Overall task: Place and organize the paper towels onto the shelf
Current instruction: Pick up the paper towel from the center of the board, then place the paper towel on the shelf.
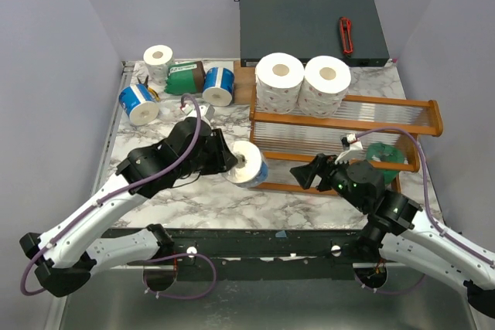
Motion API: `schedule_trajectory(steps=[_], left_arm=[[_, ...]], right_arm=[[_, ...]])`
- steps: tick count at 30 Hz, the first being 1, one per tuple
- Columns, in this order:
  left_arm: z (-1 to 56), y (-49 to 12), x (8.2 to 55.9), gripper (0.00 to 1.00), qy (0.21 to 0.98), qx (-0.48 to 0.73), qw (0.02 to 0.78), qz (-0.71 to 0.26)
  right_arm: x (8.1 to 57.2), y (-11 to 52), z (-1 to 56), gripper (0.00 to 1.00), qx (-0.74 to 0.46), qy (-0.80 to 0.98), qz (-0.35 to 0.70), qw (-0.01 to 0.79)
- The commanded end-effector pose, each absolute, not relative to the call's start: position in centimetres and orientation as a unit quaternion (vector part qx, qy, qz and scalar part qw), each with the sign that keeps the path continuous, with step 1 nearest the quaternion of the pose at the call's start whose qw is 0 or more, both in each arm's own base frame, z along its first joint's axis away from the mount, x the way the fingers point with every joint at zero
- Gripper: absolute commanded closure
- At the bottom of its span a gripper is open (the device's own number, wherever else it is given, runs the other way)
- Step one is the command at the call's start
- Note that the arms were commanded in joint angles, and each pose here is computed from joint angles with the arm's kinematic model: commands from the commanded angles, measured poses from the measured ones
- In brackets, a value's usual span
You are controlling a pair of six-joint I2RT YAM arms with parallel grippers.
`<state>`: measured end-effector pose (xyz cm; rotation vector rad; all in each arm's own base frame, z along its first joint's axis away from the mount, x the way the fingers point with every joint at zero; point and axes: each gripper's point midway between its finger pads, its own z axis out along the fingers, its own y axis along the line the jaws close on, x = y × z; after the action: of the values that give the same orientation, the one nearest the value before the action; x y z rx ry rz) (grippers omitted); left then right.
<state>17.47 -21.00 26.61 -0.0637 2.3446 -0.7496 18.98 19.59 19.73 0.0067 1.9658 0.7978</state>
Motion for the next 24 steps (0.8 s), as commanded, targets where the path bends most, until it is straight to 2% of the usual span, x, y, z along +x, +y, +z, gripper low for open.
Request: schedule_trajectory(steps=[1, 14, 24], left_arm=[[29.3, -23.1, 18.8, 0.93, 0.878, -0.033, 0.354, -0.320], [29.6, -27.9, 22.1, 0.92, 0.889, -0.009, 0.337, -0.310], [28.5, -29.4, 23.7, 0.91, 0.899, -0.026, 0.324, -0.293]], right_arm=[[18.2, 20.4, 21.3, 0.13, -0.033, 0.801, 0.350, 0.485], [17.9, 20.2, 22.3, 0.13, -0.041, 0.794, 0.356, 0.492], [17.9, 20.4, 22.5, 0.13, -0.042, 0.788, 0.362, 0.497]])
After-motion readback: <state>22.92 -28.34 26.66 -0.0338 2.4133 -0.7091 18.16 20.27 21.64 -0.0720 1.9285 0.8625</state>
